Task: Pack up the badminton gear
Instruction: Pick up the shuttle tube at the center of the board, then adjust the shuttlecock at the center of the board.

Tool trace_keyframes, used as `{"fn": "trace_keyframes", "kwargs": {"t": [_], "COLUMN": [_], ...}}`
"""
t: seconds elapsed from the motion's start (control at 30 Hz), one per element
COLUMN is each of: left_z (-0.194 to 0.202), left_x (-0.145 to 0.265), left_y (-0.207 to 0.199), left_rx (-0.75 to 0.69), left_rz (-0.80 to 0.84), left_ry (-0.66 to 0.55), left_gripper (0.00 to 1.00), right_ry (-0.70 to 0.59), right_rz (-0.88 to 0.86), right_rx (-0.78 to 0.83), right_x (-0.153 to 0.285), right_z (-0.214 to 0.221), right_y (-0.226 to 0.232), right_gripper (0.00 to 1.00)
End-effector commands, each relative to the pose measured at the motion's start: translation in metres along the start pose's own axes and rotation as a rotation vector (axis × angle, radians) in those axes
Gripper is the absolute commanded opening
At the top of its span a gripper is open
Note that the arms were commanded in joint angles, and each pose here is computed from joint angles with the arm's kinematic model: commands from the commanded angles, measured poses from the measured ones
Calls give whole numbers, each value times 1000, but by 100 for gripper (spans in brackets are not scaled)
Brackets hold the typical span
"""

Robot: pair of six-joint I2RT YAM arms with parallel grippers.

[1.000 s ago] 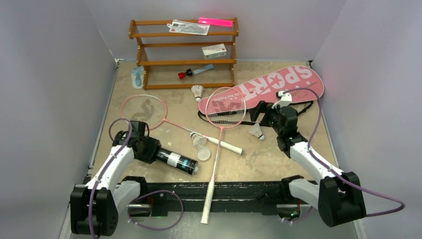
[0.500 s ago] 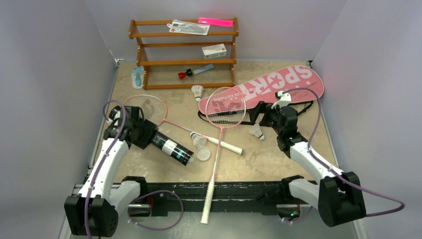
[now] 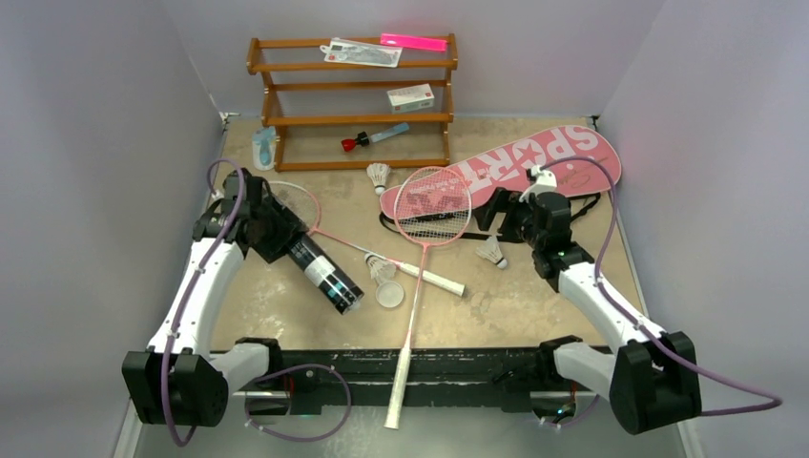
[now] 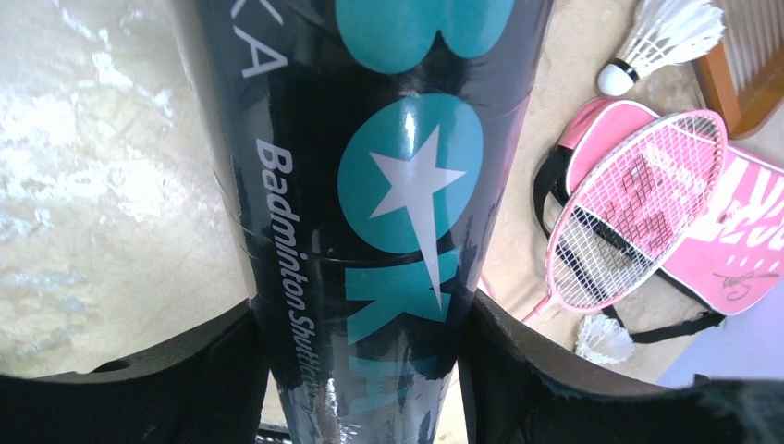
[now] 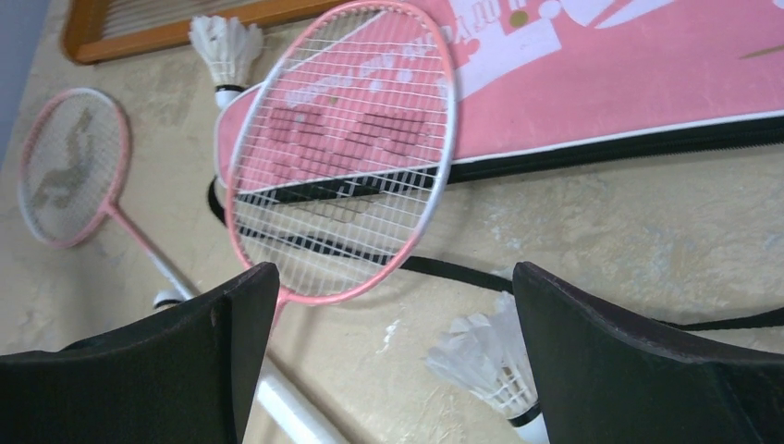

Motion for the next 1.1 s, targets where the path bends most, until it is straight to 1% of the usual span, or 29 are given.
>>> {"fn": "trace_keyframes", "kwargs": {"t": [0.0, 0.13, 0.27, 0.43, 0.53, 0.57, 0.6, 0.63, 0.7, 0.73, 0.8, 0.9, 0.97, 1.07], "left_z": [-14, -15, -14, -14, -16, -15, -14, -13, -11, -11, -11, -10, -10, -8], "left_x": [9, 4, -4, -9, -7, -7, -7, -9, -11, -12, -14, -13, -11, -11], "left_y": [-14, -6, 0, 3, 4, 4, 4, 4, 3, 2, 2, 2, 2, 3], "left_rx": [-154, -218, -239, -240, -244, -244, -243, -243, -245, -246, -247, -246, -245, -241], "left_rz": [86, 73, 51, 21, 14, 21, 32, 36, 44, 42, 34, 42, 50, 60], "left_ry": [-70, -97, -87, -83, -106, -105, -95, -89, -60, -54, -42, -43, -48, -39], "left_gripper": [42, 42, 43, 43, 43, 44, 44, 44, 44, 44, 44, 44, 44, 44], "right_ry": [59, 120, 151, 192, 160, 149, 141, 130, 115, 115, 100, 167, 177, 173], "right_rz": [-70, -36, 7, 70, 32, 36, 44, 41, 13, -20, 8, 1, -22, 21], "right_rx": [14, 27, 28, -53, 12, 18, 8, -1, 8, 23, 39, 24, 39, 84], "right_x": [22, 46, 55, 51, 51, 51, 50, 48, 47, 46, 41, 34, 28, 18], "right_z": [-15, -7, 4, 34, 45, 48, 53, 57, 59, 59, 56, 61, 59, 53], "right_y": [14, 13, 8, -1, -4, -6, -7, -8, -6, -4, -7, -8, -7, -12], "right_gripper": [99, 97, 94, 94, 97, 96, 93, 91, 96, 96, 95, 93, 93, 94]}}
Point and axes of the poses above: each gripper's point midway between its finger pads, its own x axis back along the fingers, its own y axis along the line the jaws close on, z = x × y, the point moved 8 cm from there along x, back along the fingers, and after that the axes turned 11 degrees about x, right-handed, at the moved point
